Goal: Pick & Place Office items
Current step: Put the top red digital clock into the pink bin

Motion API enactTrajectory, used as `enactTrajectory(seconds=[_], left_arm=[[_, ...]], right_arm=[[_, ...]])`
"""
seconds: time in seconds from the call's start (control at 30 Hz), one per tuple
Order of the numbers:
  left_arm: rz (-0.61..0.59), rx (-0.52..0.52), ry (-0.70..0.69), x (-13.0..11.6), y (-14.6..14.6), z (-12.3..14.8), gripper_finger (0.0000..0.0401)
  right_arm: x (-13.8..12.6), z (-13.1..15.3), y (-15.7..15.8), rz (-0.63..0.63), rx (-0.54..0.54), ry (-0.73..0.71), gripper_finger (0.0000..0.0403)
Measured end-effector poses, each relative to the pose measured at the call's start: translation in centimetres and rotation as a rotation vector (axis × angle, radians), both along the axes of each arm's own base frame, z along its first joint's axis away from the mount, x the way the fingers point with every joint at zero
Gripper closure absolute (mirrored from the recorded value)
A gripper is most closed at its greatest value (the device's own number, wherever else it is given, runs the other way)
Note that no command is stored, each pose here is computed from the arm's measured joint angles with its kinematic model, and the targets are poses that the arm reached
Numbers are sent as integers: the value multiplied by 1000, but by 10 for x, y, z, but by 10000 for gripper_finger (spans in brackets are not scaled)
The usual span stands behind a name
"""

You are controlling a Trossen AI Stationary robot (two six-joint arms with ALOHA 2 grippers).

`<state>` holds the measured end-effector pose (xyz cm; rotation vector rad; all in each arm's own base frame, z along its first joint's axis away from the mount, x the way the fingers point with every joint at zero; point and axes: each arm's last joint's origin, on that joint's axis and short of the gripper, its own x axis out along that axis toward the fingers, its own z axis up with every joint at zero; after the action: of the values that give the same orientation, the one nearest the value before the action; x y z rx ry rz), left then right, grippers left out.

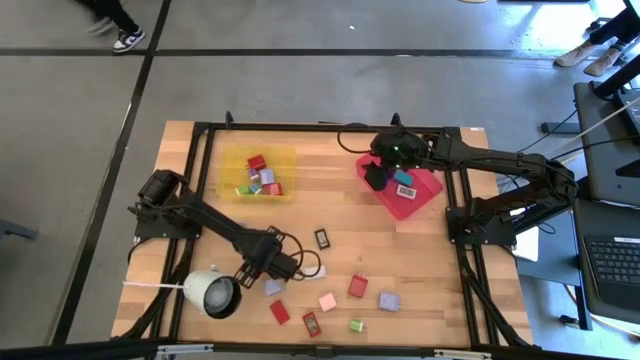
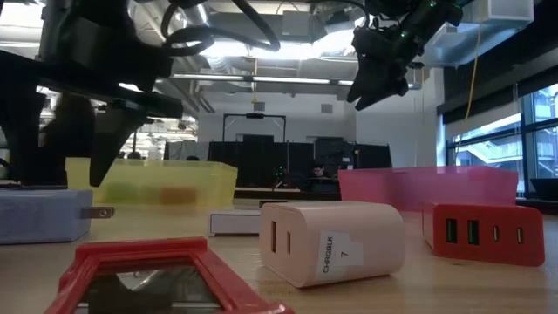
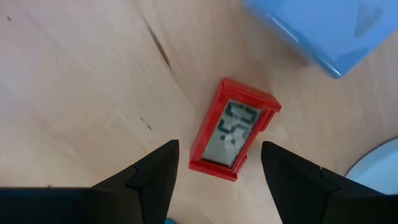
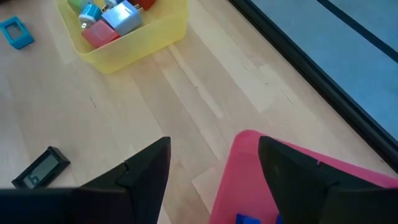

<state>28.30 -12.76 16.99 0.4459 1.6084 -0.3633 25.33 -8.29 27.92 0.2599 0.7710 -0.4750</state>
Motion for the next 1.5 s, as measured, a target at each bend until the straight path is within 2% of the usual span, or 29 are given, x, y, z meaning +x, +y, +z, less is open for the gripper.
enactTrajectory(seconds=[0.23, 0.5, 0.63, 0.77, 0.87, 0.97, 1.2, 1.37, 1.5], left_arm=[[-62, -33, -25, 1, -6, 0, 175], [-50, -53, -56, 4, -8, 0, 175], [-10, -112, -20, 0, -8, -7, 175], [-22, -85, -2, -7, -5, -15, 175], [-35, 14, 5, -11, 0, -23, 175], [-40, 70, -57, -7, 1, -20, 175], [-57, 69, -89, -3, 2, -21, 175], [44, 56, -86, -4, 2, -21, 175], [210, 61, -105, -3, 3, -20, 175]], right_arm=[[0, 0, 0, -1, -1, -5, 156], [1, 0, 0, -3, 0, -8, 156], [1, 1, 0, -3, 0, -10, 156], [1, 1, 0, -3, -4, -22, 155], [2, 2, -1, -3, -7, -31, 155], [2, 2, -1, -2, -8, -34, 155], [2, 2, -1, -2, -8, -34, 155], [2, 2, -1, -2, -8, -34, 155], [2, 2, -1, -2, -8, -34, 156]])
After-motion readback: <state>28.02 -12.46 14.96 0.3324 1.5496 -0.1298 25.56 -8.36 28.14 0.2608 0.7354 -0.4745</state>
